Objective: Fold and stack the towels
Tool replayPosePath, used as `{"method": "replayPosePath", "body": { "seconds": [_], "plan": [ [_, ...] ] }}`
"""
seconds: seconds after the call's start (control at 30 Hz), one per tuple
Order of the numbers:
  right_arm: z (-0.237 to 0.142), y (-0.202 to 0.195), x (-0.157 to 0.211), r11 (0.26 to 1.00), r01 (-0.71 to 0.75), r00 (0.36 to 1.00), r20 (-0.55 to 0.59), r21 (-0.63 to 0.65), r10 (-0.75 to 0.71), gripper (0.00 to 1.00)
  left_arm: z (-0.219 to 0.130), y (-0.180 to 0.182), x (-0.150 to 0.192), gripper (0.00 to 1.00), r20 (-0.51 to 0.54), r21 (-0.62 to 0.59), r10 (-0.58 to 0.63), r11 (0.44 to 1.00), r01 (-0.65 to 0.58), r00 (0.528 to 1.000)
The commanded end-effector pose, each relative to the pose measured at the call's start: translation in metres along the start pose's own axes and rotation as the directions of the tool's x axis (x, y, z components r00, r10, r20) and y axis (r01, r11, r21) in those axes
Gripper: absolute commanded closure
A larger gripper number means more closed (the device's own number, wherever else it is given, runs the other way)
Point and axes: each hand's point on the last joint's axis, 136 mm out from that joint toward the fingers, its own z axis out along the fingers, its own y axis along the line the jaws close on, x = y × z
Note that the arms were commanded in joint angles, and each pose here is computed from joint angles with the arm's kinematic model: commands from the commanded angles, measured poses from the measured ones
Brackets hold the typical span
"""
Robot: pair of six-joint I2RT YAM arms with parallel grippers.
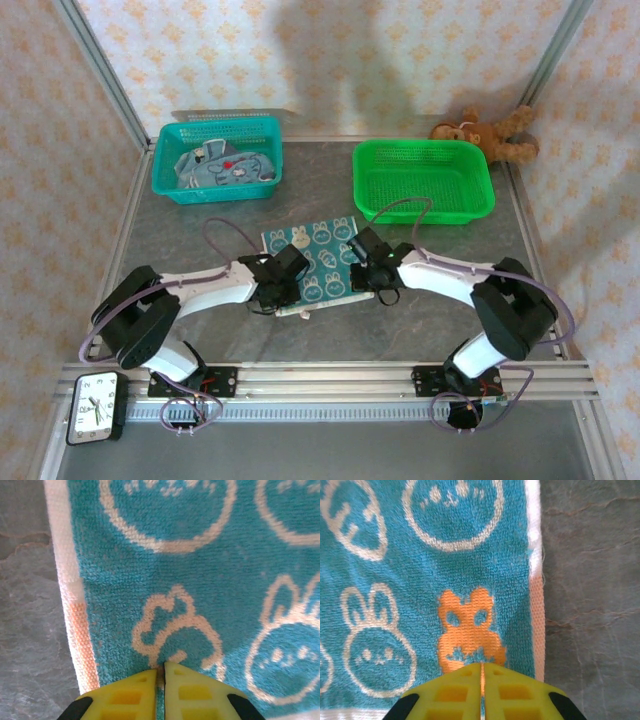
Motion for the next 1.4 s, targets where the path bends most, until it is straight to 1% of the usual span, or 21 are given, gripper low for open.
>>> {"method": "replayPosePath", "body": {
  "seconds": [0.0, 0.2, 0.3, 0.43, 0.53, 0.6, 0.7, 0.77, 0.83, 0.87, 0.9, 1.03, 1.17, 1.27, 1.37],
  "plan": [
    [0.006, 0.001, 0.008, 1.000, -0.016, 1.000, -0.001, -0.018, 0.016, 0.90, 0.004, 0.014, 0.005, 0.91, -0.017, -0.050, 0.026, 0.998, -0.027, 1.000],
    [0.010, 0.006, 0.045, 1.000, -0.004, 1.000, -0.021, -0.001, 0.004, 0.90, 0.000, 0.056, 0.025, 0.91, -0.053, -0.153, 0.032, 0.987, -0.040, 0.998],
    [0.010, 0.013, 0.060, 1.000, -0.016, 1.000, -0.023, -0.012, 0.016, 0.90, -0.006, 0.074, 0.036, 0.91, -0.073, -0.179, 0.018, 0.983, -0.031, 0.997],
    [0.000, 0.034, 0.069, 0.999, 0.022, 1.000, -0.010, -0.032, -0.022, 0.90, -0.018, 0.085, 0.047, 0.91, -0.069, -0.159, -0.010, 0.987, -0.001, 0.998],
    [-0.013, 0.046, 0.062, 0.998, 0.038, 0.999, 0.018, -0.043, -0.037, 0.90, -0.032, 0.079, 0.041, 0.89, -0.028, -0.103, -0.021, 0.995, 0.018, 0.999],
    [-0.026, 0.050, 0.047, 0.999, 0.036, 0.997, 0.070, -0.035, -0.034, 0.91, -0.045, 0.071, 0.028, 0.86, 0.017, -0.061, -0.031, 0.998, 0.032, 0.999],
    [-0.045, 0.058, 0.022, 0.998, 0.047, 0.989, 0.142, -0.037, -0.042, 0.93, -0.060, 0.061, 0.003, 0.86, 0.070, -0.012, -0.055, 0.998, 0.056, 0.996],
    [-0.052, 0.059, 0.003, 0.998, 0.053, 0.983, 0.175, -0.021, -0.048, 0.96, -0.065, 0.054, -0.019, 0.92, 0.098, 0.031, -0.084, 0.996, 0.081, 0.992],
    [-0.051, 0.056, -0.012, 0.999, 0.042, 0.982, 0.184, -0.002, -0.041, 1.00, -0.068, 0.046, -0.039, 0.97, 0.113, 0.066, -0.099, 0.994, 0.092, 0.989],
    [-0.048, 0.053, -0.020, 0.999, 0.031, 0.982, 0.184, 0.012, -0.033, 1.00, -0.069, 0.041, -0.050, 1.00, 0.125, 0.077, -0.099, 0.993, 0.090, 0.987],
    [-0.046, 0.051, -0.027, 0.999, 0.023, 0.982, 0.185, 0.023, -0.027, 1.00, -0.068, 0.039, -0.061, 1.00, 0.132, 0.077, -0.100, 0.993, 0.091, 0.986],
    [-0.033, 0.048, -0.058, 0.998, 0.023, 0.979, 0.199, 0.061, -0.035, 1.00, -0.057, 0.031, -0.099, 1.00, 0.130, 0.066, -0.099, 0.994, 0.091, 0.987],
    [-0.015, 0.044, -0.084, 0.996, 0.004, 0.981, 0.191, 0.085, -0.020, 1.00, -0.037, 0.026, -0.130, 1.00, 0.121, 0.046, -0.102, 0.994, 0.097, 0.987],
    [-0.002, 0.043, -0.100, 0.994, 0.007, 0.983, 0.183, 0.105, -0.026, 1.00, -0.020, 0.029, -0.143, 1.00, 0.103, 0.017, -0.108, 0.994, 0.107, 0.989],
    [0.010, 0.040, -0.112, 0.992, -0.001, 0.985, 0.170, 0.129, -0.021, 1.00, -0.008, 0.039, -0.146, 1.00, 0.089, -0.032, -0.117, 0.992, 0.120, 0.989]
  ]
}}
